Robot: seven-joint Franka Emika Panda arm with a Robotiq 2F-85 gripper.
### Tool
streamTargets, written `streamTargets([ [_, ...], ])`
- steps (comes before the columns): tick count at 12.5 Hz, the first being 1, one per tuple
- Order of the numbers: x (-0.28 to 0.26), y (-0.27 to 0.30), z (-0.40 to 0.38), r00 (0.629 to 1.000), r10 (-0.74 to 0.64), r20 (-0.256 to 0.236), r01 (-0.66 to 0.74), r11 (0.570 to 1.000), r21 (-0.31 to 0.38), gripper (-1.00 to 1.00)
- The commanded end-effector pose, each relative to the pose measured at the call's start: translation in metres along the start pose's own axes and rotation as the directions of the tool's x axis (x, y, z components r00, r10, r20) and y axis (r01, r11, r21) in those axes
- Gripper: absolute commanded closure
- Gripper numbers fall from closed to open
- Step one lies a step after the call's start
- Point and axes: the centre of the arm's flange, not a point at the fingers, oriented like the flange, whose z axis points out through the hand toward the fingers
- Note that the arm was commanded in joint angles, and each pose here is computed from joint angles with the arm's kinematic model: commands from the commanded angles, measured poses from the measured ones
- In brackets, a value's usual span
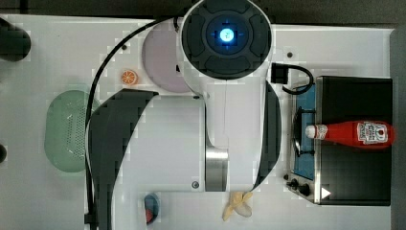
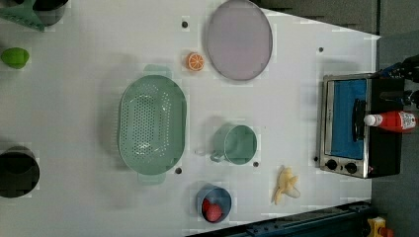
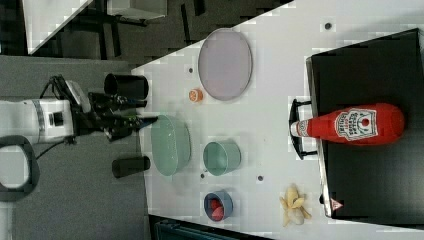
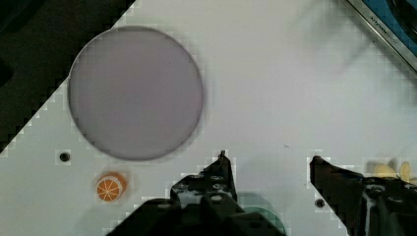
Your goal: Pick Ketchup from oven and place it on table.
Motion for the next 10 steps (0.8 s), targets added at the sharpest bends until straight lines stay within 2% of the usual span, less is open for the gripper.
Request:
streamTargets([
  [1, -0.066, 0.1, -0.074, 0.997, 0.078, 0.001, -0.078, 0.997, -0.003, -0.58],
  [3, -0.064, 0.102, -0.074, 0.997, 0.082, 0.0, -0.082, 0.997, -0.001, -0.99],
  [7, -0.032, 0.131, -0.07, 0.986, 0.166, 0.014, -0.166, 0.986, 0.006, -1.0],
  [10, 0.017, 0.173, -0.056, 0.958, 0.284, 0.029, -0.285, 0.958, 0.026, -1.0],
])
